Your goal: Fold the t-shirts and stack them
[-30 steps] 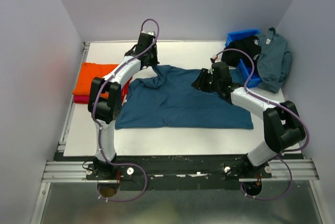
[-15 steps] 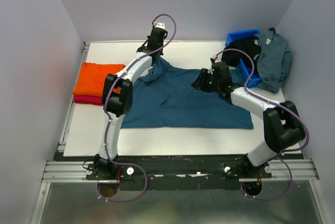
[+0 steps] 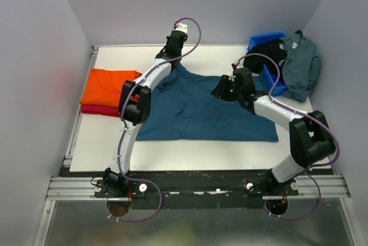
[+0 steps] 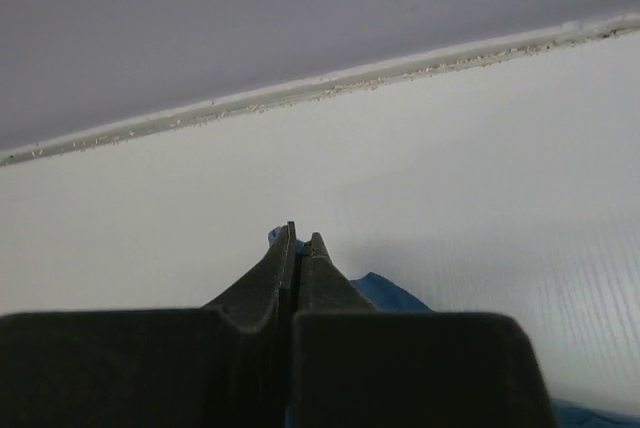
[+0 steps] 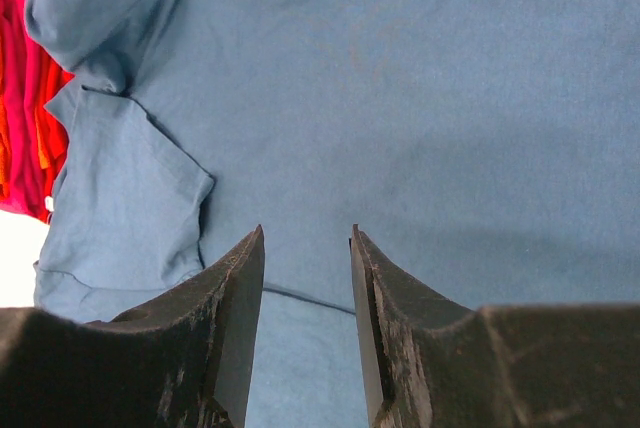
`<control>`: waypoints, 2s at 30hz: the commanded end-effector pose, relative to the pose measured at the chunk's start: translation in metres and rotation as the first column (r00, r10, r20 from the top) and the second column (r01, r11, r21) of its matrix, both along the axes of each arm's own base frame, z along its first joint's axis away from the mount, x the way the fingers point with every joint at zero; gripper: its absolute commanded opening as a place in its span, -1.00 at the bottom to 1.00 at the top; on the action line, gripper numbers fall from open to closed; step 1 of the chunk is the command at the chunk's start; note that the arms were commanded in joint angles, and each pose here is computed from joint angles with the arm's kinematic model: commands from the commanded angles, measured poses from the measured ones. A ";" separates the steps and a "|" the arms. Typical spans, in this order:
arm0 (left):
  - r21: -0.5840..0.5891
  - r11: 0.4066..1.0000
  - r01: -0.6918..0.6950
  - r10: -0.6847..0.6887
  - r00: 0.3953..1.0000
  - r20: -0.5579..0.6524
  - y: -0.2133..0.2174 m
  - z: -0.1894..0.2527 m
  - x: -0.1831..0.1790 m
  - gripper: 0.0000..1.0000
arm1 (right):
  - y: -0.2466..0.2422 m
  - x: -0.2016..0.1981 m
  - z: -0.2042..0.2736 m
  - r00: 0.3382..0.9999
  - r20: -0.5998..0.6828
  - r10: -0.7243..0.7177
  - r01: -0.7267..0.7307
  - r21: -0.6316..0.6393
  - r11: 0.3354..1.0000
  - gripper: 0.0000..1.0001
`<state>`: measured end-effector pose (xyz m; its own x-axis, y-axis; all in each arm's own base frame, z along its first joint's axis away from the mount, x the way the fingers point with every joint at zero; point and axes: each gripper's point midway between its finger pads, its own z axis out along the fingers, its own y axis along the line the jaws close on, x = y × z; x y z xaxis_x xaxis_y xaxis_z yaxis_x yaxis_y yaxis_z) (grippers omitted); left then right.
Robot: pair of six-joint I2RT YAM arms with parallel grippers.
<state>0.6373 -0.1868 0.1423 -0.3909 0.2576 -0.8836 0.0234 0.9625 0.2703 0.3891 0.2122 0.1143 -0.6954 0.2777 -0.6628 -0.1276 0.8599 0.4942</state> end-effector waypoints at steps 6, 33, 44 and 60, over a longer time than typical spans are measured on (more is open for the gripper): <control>-0.034 0.996 0.088 -0.085 0.994 0.070 -0.025 0.015 0.017 -1.00 | -0.008 0.003 -0.006 0.999 -0.011 -0.030 0.030 -0.019 0.999 -0.04; -0.044 0.999 0.023 -0.020 0.998 0.059 0.017 0.009 0.013 -1.00 | -0.156 0.102 -0.013 0.920 -0.140 -0.365 0.260 -0.480 0.838 -0.17; -0.014 0.999 -0.037 0.037 0.999 0.034 0.059 -0.003 0.015 -1.00 | -0.211 0.152 -0.029 0.879 -0.168 -0.447 0.290 -0.555 0.780 -0.14; -0.021 1.000 -0.004 0.004 1.000 0.004 0.059 -0.020 0.009 -1.00 | -0.245 0.198 -0.049 0.865 -0.171 -0.472 0.291 -0.594 0.750 -0.15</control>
<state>0.6482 -0.1241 0.1155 -0.4144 0.2523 -0.8744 0.0009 0.9609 0.2768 0.5834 -0.0129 0.0722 -0.7800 0.2311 -0.5816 0.3211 0.9454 -0.0550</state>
